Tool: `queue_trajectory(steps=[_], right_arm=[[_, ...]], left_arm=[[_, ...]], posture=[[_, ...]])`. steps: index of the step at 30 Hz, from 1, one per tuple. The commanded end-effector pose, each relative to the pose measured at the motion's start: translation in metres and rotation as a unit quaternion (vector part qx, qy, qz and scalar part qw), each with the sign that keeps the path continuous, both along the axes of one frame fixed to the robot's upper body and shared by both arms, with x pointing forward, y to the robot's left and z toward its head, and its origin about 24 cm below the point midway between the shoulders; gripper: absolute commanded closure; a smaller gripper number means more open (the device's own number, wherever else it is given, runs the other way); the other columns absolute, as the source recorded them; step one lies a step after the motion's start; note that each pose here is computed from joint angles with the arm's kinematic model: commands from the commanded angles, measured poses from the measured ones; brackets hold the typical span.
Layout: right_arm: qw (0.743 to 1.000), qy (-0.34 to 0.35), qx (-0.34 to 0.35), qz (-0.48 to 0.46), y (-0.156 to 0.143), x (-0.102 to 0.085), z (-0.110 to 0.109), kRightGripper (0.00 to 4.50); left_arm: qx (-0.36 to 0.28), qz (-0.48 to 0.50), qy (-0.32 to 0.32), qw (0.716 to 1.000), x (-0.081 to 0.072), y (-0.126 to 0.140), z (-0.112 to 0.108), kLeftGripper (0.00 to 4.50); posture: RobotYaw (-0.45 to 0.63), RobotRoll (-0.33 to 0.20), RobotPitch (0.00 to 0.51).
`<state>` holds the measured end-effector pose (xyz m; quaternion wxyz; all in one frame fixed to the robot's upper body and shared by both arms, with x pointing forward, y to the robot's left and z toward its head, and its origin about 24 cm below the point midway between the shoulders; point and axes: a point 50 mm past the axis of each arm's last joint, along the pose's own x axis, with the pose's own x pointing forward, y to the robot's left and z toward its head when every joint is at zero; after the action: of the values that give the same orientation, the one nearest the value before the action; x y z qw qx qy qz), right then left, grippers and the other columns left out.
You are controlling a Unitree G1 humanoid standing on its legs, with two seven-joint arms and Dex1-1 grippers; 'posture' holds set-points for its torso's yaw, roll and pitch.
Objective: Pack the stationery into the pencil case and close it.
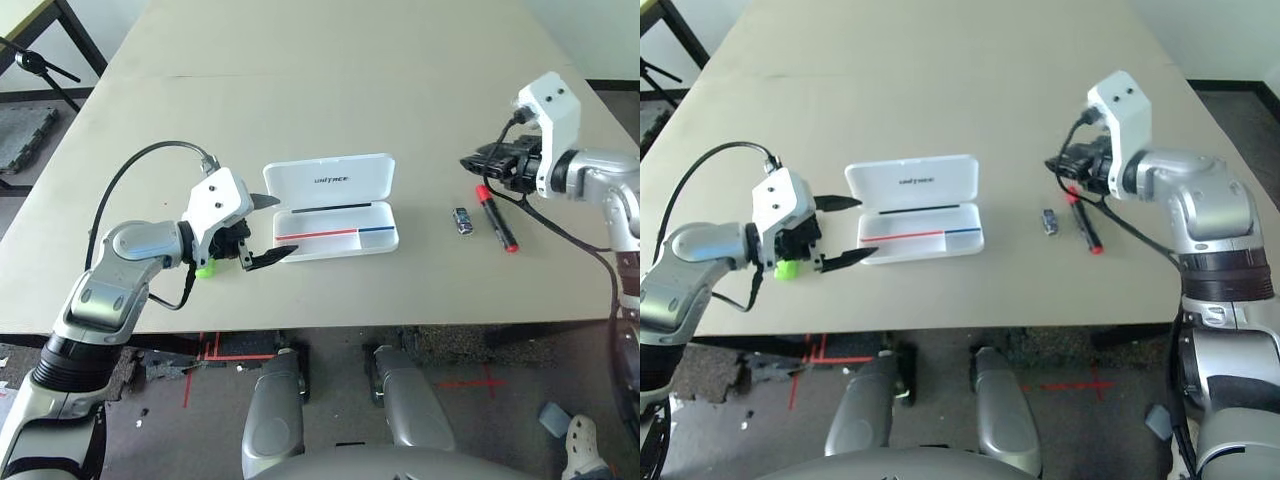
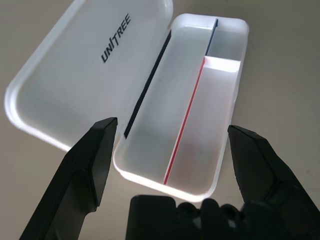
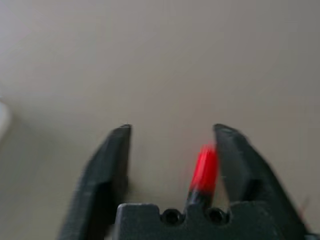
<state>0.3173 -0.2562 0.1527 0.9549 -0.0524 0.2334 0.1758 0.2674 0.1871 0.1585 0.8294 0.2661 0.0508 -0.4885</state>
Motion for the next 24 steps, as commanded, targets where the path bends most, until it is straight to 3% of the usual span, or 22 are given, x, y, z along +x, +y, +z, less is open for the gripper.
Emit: queue_trajectory(steps=[1, 7, 15, 18, 24], right_arm=[[0.999, 0.003, 0.007, -0.037, -0.007, -0.009, -0.007, 0.03], [0.997, 0.018, 0.007, -0.076, -0.018, -0.019, -0.022, 0.03], [0.996, 0.036, 0.014, -0.083, -0.018, -0.019, -0.035, 0.03], [0.996, 0.036, 0.014, -0.085, -0.018, -0.017, -0.035, 0.62], [0.997, 0.019, 0.005, -0.069, -0.018, -0.011, -0.019, 2.80]], left_arm=[[0.005, -0.016, 0.006, 1.000, 0.003, -0.005, -0.002, 0.00], [0.012, -0.024, 0.007, 1.000, 0.006, -0.005, -0.002, 0.00], [0.011, -0.028, 0.004, 1.000, 0.008, -0.007, -0.001, 0.00], [0.011, -0.027, 0.004, 1.000, 0.007, -0.008, -0.002, 0.00], [0.010, -0.021, 0.003, 1.000, 0.005, -0.006, -0.002, 0.00]], posture=[[-0.11, 0.000, 0.220], [-0.15, 0.000, 0.218], [-0.14, 0.000, 0.214], [-0.13, 0.000, 0.214], [-0.11, 0.000, 0.217]])
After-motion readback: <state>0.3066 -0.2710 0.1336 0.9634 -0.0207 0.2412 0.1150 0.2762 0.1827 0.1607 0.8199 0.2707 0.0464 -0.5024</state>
